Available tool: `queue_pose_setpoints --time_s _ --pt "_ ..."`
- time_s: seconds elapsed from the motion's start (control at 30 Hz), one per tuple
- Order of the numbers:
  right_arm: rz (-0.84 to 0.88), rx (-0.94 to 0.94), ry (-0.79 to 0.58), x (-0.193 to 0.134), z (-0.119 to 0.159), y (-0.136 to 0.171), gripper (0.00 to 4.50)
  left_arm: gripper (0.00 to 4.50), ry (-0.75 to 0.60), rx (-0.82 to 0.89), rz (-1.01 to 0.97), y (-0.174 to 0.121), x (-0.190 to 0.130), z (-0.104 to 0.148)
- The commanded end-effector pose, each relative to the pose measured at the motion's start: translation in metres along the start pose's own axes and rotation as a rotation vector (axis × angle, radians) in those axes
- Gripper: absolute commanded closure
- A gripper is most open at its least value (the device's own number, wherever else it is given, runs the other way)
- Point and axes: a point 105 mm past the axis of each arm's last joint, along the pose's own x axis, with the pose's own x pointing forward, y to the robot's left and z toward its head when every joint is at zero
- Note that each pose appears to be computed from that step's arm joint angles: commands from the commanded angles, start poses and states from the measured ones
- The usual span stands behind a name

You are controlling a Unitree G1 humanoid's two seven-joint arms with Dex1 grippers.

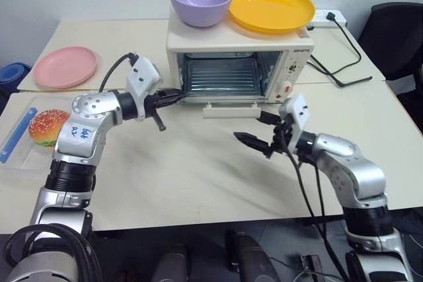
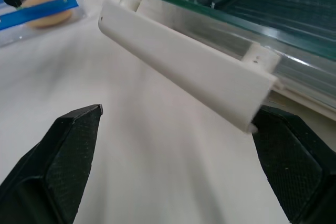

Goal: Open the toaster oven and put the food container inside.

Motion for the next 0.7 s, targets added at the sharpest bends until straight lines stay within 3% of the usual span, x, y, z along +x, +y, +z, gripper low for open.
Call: queue_pose_setpoints --time_s 0.03,0.3,0.53,0.7 --pt "-0.014 -0.031 0.008 -0.031 0.008 -0.001 0.00 4.49 -0.004 0.042 -0.036 -0.010 -0.003 0.002" --pt "0.096 -0.008 0.049 -0.065 0.019 0.016 0.00 4.49 0.141 0.077 -0.093 -0.040 -0.010 -0.034" --pt "0.224 -0.055 -0.027 -0.043 0.050 0.034 0.00 4.49 0.239 -0.003 -0.005 -0.051 -0.011 -0.059" --pt "0.326 -0.102 -0.050 -0.026 0.065 0.045 0.00 4.49 0.315 -0.078 0.102 -0.054 -0.029 -0.079"
